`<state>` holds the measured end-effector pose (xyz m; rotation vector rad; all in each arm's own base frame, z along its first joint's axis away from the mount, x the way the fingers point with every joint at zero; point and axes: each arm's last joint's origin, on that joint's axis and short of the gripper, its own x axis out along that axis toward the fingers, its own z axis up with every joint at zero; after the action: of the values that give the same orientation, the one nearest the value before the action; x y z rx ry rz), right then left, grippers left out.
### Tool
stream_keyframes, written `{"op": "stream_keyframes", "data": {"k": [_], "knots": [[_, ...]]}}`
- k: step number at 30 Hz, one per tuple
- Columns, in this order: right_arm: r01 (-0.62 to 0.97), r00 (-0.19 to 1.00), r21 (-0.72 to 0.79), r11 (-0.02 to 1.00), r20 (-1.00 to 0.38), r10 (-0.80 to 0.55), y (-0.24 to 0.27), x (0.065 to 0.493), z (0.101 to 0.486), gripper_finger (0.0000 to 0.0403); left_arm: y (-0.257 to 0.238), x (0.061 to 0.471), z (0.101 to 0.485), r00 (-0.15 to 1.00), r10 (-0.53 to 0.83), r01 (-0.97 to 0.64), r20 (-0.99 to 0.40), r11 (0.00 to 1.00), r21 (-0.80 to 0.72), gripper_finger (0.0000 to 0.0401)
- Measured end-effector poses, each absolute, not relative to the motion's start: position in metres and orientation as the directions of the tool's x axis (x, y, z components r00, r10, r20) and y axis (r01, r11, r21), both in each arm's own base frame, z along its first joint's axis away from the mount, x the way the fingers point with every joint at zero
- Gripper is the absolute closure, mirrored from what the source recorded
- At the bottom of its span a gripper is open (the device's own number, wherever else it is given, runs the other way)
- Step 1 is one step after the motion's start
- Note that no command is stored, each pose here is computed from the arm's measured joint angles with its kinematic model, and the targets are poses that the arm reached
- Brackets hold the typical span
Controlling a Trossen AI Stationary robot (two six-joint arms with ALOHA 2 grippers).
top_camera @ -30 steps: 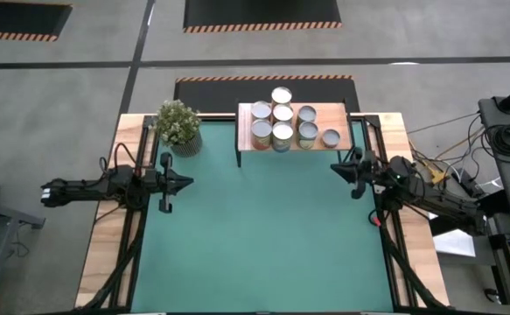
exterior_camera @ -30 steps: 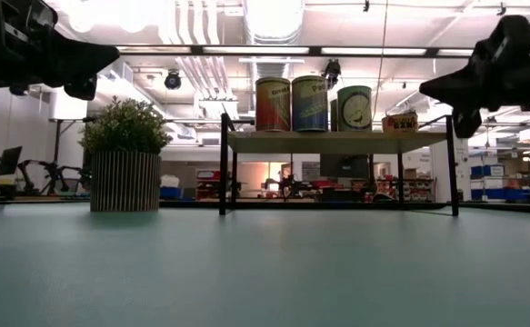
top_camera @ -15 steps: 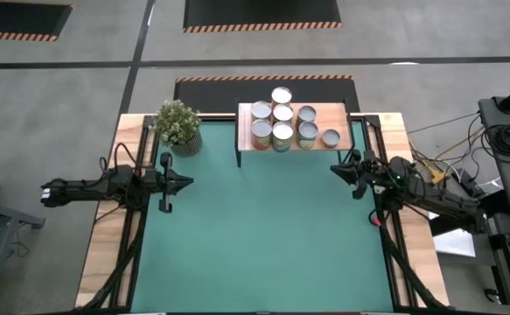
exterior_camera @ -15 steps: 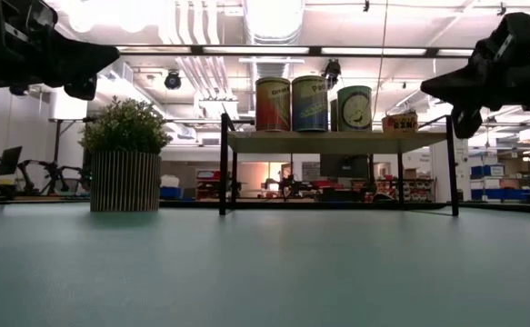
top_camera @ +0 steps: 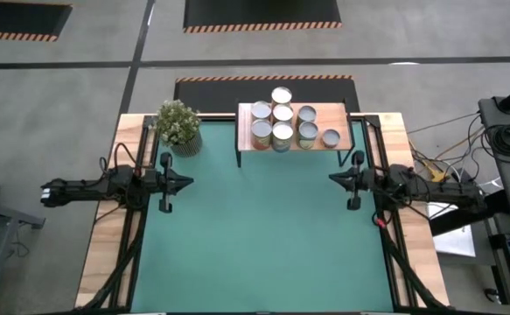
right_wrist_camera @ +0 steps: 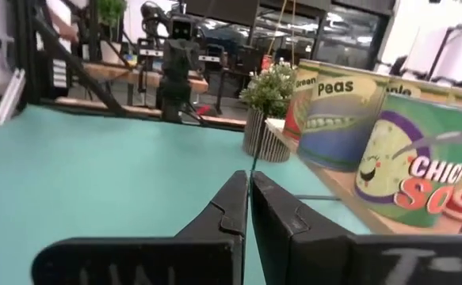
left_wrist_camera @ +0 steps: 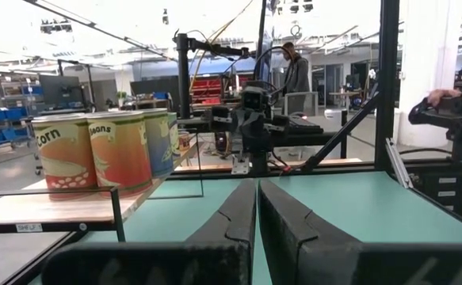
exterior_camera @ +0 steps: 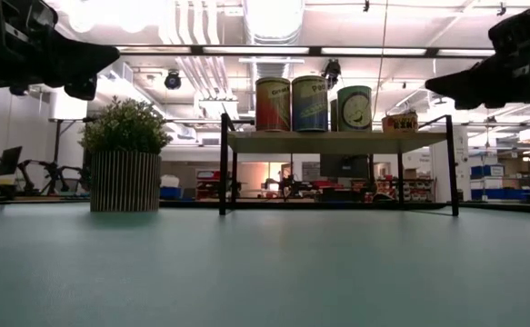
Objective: Pick and place cans onto a shelf
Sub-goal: Return to Home Position
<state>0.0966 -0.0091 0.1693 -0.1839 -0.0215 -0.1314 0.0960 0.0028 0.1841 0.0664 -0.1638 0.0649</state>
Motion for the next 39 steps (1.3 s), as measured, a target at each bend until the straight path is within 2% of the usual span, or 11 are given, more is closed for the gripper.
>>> {"op": "stream_keyframes", "data": {"k": [5, 8, 21, 39], "knots": [[0.143, 0.99, -0.364, 0.92, 0.035, -0.14, -0.01, 0.0965, 0.1694, 0.0394, 0.0029, 0.0961, 0.184, 0.985, 0.059, -0.07, 0.163, 0.996, 0.061, 0.0401], [0.143, 0.989, -0.408, 0.902, 0.036, -0.14, -0.01, 0.0965, 0.1695, 0.0394, 0.0029, 0.0961, 0.184, 0.985, 0.059, -0.07, 0.163, 0.996, 0.061, 0.0401], [0.118, 0.993, -0.302, 0.946, 0.037, -0.112, -0.0072, 0.0967, 0.1696, 0.0394, 0.0028, 0.0963, 0.1839, 0.985, 0.059, -0.07, 0.161, 0.996, 0.061, 0.0401], [0.113, 0.994, -0.3, 0.947, 0.018, -0.112, -0.0073, 0.0979, 0.168, 0.0394, 0.0029, 0.0963, 0.1838, 0.985, 0.059, -0.07, 0.161, 0.996, 0.061, 0.0401]]}}
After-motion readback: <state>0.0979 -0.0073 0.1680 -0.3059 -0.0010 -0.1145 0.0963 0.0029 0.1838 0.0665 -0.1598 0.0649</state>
